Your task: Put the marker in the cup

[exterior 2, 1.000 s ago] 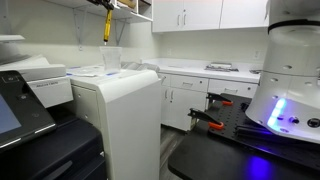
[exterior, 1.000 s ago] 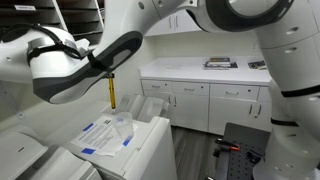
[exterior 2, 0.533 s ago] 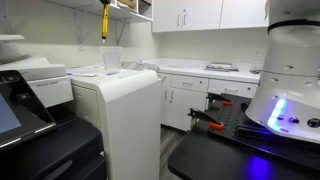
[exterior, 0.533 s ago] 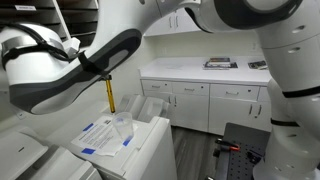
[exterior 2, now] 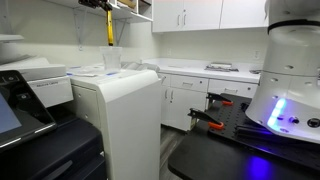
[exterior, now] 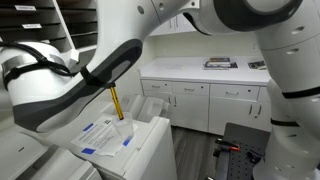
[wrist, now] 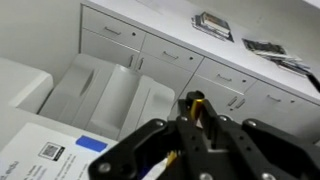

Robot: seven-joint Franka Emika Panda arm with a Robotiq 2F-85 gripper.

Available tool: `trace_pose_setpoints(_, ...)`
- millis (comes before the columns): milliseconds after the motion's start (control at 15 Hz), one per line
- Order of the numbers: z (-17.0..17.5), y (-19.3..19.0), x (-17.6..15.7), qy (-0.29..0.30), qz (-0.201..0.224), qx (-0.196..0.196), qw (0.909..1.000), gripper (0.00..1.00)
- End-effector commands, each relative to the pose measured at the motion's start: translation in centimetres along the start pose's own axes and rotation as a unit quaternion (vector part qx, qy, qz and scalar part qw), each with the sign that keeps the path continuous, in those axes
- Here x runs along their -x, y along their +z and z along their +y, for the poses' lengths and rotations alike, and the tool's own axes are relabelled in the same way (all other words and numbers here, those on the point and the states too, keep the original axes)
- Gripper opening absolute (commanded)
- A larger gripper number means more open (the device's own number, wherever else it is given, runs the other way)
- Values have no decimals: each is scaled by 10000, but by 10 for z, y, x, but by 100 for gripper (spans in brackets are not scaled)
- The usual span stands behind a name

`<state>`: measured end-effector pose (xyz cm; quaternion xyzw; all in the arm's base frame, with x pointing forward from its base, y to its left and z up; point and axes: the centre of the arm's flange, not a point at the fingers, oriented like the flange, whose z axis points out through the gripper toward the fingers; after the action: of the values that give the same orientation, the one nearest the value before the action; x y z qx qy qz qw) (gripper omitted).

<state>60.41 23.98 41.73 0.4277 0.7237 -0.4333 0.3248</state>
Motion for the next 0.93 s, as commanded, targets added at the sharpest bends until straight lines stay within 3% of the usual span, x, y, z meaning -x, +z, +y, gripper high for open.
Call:
trace_pose_setpoints(0, -2, 9, -19, -84, -74, -8, 9999, 4)
trace_pose_setpoints(533, 8, 24, -77, 366, -81, 385, 9986, 4)
trace_pose_setpoints(867, 10, 31, -90, 385, -189, 304, 9986, 4)
